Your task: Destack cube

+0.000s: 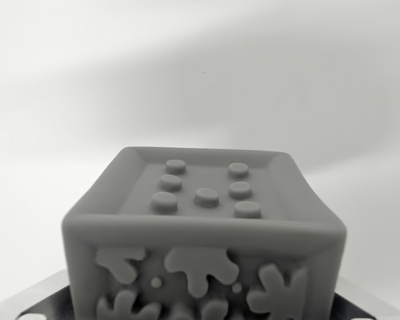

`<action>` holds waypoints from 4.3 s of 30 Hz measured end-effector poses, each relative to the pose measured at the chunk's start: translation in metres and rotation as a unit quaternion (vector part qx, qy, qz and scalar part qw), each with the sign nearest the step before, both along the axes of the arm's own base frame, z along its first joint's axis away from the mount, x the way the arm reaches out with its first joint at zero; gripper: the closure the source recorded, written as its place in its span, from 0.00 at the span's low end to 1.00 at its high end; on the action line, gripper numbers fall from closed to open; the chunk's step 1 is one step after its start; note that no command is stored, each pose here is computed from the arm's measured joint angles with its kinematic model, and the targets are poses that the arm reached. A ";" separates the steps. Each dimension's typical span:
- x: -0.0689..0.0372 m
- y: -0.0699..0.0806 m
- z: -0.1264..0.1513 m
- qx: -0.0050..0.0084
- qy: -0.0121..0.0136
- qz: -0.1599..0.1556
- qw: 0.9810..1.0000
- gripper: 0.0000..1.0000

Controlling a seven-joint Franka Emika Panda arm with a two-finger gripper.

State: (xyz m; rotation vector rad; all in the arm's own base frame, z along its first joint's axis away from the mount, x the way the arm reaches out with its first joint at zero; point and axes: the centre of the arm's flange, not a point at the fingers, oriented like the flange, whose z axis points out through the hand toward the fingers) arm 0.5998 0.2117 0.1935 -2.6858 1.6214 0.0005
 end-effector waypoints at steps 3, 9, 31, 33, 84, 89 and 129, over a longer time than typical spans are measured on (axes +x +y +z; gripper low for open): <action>0.003 0.005 -0.001 0.000 0.000 0.003 1.000 1.00; 0.008 0.013 -0.004 0.000 0.000 0.008 1.000 1.00; 0.007 0.013 -0.062 -0.002 0.004 0.009 1.000 1.00; 0.007 0.013 -0.066 -0.002 0.004 0.009 1.000 1.00; 0.008 0.013 -0.078 -0.001 0.002 0.009 1.000 0.00; 0.008 0.014 -0.072 -0.001 0.001 0.009 1.000 0.00; 0.008 0.014 0.064 0.000 0.000 0.009 1.000 0.00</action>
